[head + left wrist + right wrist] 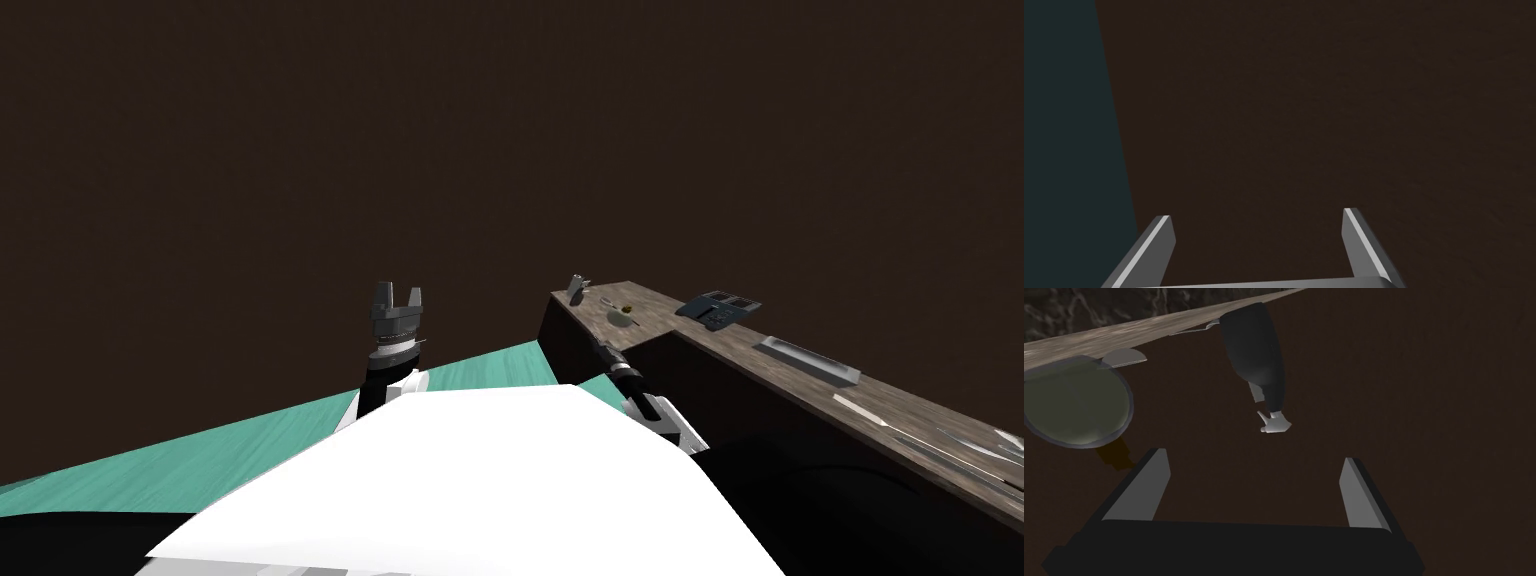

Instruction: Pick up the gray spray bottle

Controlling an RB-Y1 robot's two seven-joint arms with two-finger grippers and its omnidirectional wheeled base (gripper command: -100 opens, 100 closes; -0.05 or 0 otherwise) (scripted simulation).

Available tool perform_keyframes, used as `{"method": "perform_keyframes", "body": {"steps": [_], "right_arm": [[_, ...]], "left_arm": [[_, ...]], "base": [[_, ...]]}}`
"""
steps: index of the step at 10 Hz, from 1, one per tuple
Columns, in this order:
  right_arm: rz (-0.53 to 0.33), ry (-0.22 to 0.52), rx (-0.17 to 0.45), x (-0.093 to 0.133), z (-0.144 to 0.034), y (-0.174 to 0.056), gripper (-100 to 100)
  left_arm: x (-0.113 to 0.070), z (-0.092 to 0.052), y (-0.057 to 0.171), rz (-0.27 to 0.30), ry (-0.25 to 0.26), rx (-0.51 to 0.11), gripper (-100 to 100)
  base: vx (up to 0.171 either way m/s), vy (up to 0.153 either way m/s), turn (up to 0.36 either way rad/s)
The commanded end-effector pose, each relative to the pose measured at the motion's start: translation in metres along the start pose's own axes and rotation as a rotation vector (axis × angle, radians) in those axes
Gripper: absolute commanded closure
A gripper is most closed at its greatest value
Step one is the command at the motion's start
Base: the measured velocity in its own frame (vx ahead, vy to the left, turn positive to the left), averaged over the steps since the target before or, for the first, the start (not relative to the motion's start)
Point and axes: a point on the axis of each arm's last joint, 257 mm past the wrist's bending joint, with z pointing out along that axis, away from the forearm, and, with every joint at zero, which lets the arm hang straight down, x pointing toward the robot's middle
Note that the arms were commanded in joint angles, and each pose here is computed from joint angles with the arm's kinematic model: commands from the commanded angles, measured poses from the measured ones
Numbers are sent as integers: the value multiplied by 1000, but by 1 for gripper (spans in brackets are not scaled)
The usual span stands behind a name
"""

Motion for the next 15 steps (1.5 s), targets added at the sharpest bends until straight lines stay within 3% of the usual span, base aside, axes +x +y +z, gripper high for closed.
{"method": "perform_keyframes", "body": {"steps": [1, 4, 8, 13, 14, 15], "right_arm": [[-101, 14, 26, -3, 6, -14, -100], [-262, 19, 48, -17, 24, -28, -100], [-429, 0, 47, -42, 49, -27, -100], [-551, -46, 31, -73, 72, -12, -100], [-535, -38, 33, -69, 68, -16, -100], [-539, -40, 32, -70, 69, -15, 0]], "left_arm": [[0, 0, 0, 0, 0, 0, 0], [0, 0, 0, 0, 0, 0, 0], [0, 0, 0, 0, 0, 0, 0], [0, 0, 0, 0, 0, 0, 0], [0, 0, 0, 0, 0, 0, 0], [0, 0, 0, 0, 0, 0, 0]], "base": [[158, 68, -64], [195, 58, -71], [224, 15, -62], [236, -25, -38], [119, -52, 10], [21, -8, 5]]}}
